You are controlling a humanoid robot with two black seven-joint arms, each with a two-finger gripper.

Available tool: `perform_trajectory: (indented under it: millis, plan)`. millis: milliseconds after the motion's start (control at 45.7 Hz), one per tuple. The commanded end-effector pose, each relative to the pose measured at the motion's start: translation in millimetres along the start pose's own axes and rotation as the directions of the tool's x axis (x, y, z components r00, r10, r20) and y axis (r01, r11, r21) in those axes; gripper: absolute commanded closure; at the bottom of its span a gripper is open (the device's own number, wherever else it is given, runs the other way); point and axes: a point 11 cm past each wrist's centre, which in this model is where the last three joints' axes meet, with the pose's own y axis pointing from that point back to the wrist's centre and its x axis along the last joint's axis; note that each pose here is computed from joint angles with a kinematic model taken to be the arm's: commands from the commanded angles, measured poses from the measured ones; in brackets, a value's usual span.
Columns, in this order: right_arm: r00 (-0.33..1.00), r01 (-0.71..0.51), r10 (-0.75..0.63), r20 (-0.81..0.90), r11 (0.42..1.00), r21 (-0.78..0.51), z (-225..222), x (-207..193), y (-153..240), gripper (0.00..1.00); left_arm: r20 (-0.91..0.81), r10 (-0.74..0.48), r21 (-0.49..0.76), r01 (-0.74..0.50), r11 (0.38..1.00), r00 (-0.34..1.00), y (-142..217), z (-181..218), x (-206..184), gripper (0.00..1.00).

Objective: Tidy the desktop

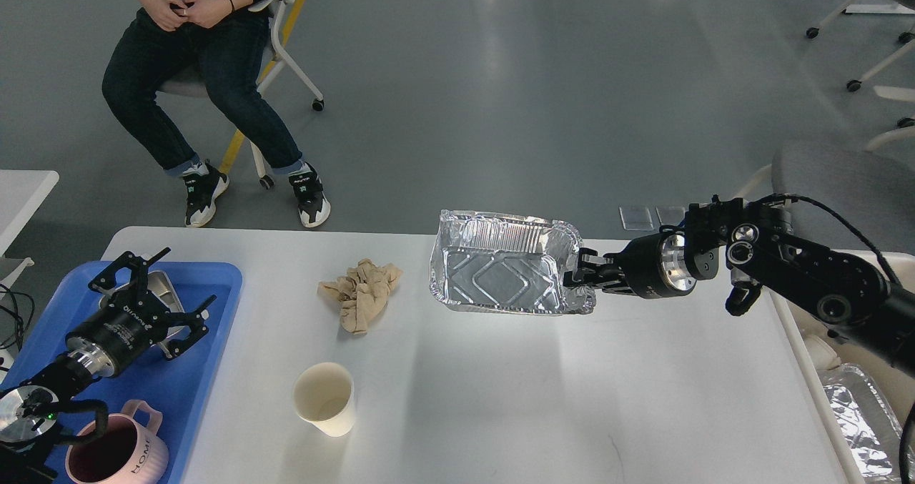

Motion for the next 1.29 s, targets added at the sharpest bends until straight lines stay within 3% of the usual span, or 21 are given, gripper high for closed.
perform_trajectory:
  millis: [0,613,832,1270]
  plan:
    - [1.000,-0.010,0.010,-0.011,1.000,0.007,-4.0,4.3,2.8,1.00,0.002,-0.006,-0.003,0.006,1.000,1.000,-1.6,1.2,-1.8,0.03]
    - [1.000,-0.009,0.009,-0.025,1.000,0.021,-13.1,6.5,0.7,1.00,0.006,-0.028,-0.031,0.028,0.999,1.000,-5.1,7.0,-7.1,0.03]
    - [1.000,0.001,-0.001,-0.014,1.000,0.011,-6.8,1.9,-1.0,1.00,0.068,-0.067,-0.282,0.083,0.956,0.995,6.7,61.9,-12.0,0.03]
    - [1.000,-0.020,0.020,-0.010,1.000,-0.011,2.1,8.4,8.8,1.00,0.123,-0.031,-0.222,0.058,0.973,0.992,0.4,56.0,-12.4,0.03]
